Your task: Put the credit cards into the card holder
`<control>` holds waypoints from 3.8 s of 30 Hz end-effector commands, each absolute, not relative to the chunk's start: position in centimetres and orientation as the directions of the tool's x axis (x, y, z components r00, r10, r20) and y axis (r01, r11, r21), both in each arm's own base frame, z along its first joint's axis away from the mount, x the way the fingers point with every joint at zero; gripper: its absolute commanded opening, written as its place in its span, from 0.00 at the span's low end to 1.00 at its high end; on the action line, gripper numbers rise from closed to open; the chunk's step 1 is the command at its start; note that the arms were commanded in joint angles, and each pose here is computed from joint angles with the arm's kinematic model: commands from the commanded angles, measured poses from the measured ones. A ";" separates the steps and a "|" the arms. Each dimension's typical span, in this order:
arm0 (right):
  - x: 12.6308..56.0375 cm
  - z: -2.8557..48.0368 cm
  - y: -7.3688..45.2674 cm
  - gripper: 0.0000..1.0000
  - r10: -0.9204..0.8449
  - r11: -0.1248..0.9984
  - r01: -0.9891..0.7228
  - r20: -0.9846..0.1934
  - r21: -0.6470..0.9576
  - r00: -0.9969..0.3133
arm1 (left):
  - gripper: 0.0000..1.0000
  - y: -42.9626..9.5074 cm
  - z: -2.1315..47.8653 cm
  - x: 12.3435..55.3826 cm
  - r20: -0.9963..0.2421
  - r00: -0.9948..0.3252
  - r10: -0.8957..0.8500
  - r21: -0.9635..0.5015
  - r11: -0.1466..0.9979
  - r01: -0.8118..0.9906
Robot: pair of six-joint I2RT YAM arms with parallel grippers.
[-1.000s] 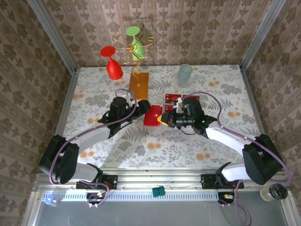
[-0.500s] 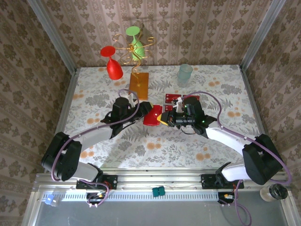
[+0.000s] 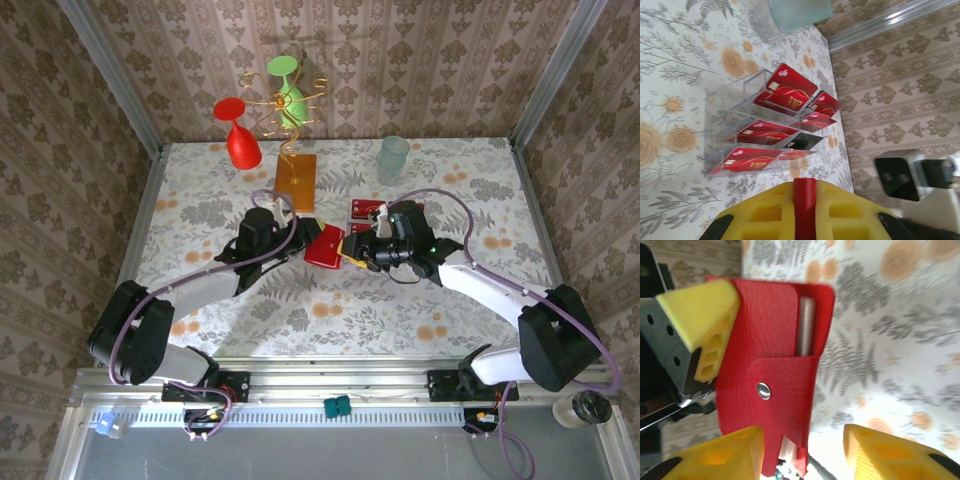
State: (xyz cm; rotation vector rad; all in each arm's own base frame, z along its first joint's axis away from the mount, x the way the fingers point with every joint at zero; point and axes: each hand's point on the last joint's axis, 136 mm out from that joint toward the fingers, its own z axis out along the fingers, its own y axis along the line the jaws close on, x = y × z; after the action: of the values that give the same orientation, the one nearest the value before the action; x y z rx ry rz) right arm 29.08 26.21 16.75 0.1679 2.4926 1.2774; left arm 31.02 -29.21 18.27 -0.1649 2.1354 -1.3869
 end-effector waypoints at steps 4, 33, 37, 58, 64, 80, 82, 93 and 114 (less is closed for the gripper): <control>29.5 17.9 24.5 0.50 0.152 0.781 -0.139 -0.400 0.609 -0.904 | 0.00 -28.0 19.0 30.8 -0.468 -0.769 -0.436 -0.834 0.507 0.220; 31.0 10.4 21.4 0.28 0.080 0.982 -0.018 -0.508 0.186 -0.858 | 0.00 -27.1 22.1 30.3 -0.436 -0.704 -0.561 -0.874 0.449 0.184; 29.5 10.8 19.2 0.29 0.137 0.969 0.014 -0.494 0.245 -0.858 | 0.00 -26.9 22.5 30.5 -0.443 -0.696 -0.565 -0.872 0.453 0.187; 30.5 25.5 28.8 0.57 0.427 0.321 -0.206 -0.336 0.924 -0.839 | 0.00 -24.6 29.7 32.9 -0.224 -0.577 -0.786 -0.972 0.141 0.186; 32.4 26.3 29.2 0.52 0.463 0.314 -0.208 -0.341 0.926 -0.818 | 0.00 -24.8 29.8 32.7 -0.219 -0.583 -0.783 -0.973 0.131 0.190; 35.1 23.3 28.9 0.41 0.506 0.256 -0.131 -0.248 0.958 -0.826 | 0.00 -25.1 29.7 32.7 -0.221 -0.590 -0.777 -0.972 0.128 0.195; 34.9 23.4 29.3 0.41 0.488 0.239 -0.140 -0.243 0.961 -0.838 | 0.00 -25.2 29.5 32.7 -0.219 -0.593 -0.775 -0.973 0.128 0.191; 34.5 22.1 29.7 0.31 0.466 0.196 -0.115 -0.196 0.974 -0.863 | 0.00 -25.8 29.7 32.9 -0.218 -0.602 -0.769 -0.973 0.119 0.200; 33.5 25.1 31.3 0.00 0.381 0.005 -0.170 -0.159 0.985 -0.911 | 0.00 -26.5 28.0 32.9 -0.220 -0.629 -0.746 -0.974 0.134 0.183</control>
State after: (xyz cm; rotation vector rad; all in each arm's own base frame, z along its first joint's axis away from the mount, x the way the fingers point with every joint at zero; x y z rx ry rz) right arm 34.92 30.52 23.22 0.3368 1.9619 1.8760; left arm 33.22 -25.35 27.14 -0.5996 1.6756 -1.5375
